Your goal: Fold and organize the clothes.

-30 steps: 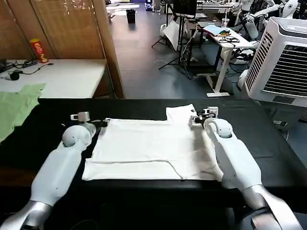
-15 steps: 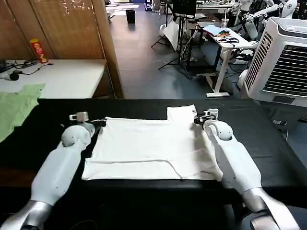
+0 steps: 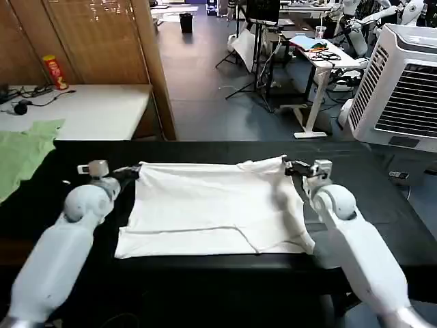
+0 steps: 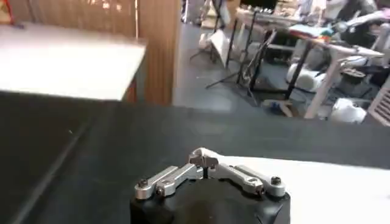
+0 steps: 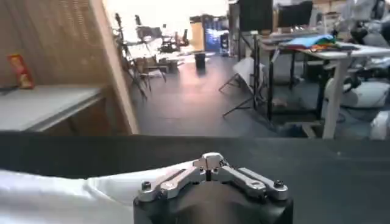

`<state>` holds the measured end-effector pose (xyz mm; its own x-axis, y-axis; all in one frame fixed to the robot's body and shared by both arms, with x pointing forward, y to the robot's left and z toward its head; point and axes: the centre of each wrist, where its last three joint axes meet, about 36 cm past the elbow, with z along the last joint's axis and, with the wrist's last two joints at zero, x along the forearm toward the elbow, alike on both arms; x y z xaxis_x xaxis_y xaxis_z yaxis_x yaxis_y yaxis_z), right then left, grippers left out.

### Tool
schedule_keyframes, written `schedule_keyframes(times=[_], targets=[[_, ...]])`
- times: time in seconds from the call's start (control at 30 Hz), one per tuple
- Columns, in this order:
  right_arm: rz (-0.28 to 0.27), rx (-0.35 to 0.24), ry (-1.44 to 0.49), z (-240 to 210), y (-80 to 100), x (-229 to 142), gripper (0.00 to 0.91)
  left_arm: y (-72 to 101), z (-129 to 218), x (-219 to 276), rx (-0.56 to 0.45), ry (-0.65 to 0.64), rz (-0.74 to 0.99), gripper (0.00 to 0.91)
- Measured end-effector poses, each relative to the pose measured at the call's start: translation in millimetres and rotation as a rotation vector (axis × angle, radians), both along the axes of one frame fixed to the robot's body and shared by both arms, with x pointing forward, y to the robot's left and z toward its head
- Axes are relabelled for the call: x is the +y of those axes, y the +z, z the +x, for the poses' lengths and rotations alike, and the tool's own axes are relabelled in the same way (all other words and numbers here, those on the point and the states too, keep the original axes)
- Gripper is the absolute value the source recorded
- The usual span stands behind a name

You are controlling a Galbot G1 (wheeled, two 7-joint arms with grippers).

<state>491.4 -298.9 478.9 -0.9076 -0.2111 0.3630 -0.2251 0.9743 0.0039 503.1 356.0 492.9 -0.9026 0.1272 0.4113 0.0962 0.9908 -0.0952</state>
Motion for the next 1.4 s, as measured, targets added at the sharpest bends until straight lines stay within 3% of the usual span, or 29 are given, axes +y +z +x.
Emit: schedule_keyframes(times=[0.23, 0.47, 0.97, 1.4], targets=[[-0.095, 0.123, 0.017, -41.4, 6.4, 8.2, 0.01, 5.0, -59.2, 6.7, -0.008, -0.011, 0.065, 0.0], [-0.129, 0.194, 0.031, -70.2, -9.1, 10.2, 0.01, -5.2, -107.3, 13.1, 0.021, 0.014, 0.087, 0.0], [-0.147, 0.239, 0.018, -98.7, -23.6, 8.3, 0.01, -41.6, -150.5, 9.3, 0.13, 0.023, 0.119, 0.0], [-0.153, 0.248, 0.014, -101.5, -28.5, 10.1, 0.01, -35.4, -170.4, 0.5, 0.122, 0.045, 0.117, 0.0]])
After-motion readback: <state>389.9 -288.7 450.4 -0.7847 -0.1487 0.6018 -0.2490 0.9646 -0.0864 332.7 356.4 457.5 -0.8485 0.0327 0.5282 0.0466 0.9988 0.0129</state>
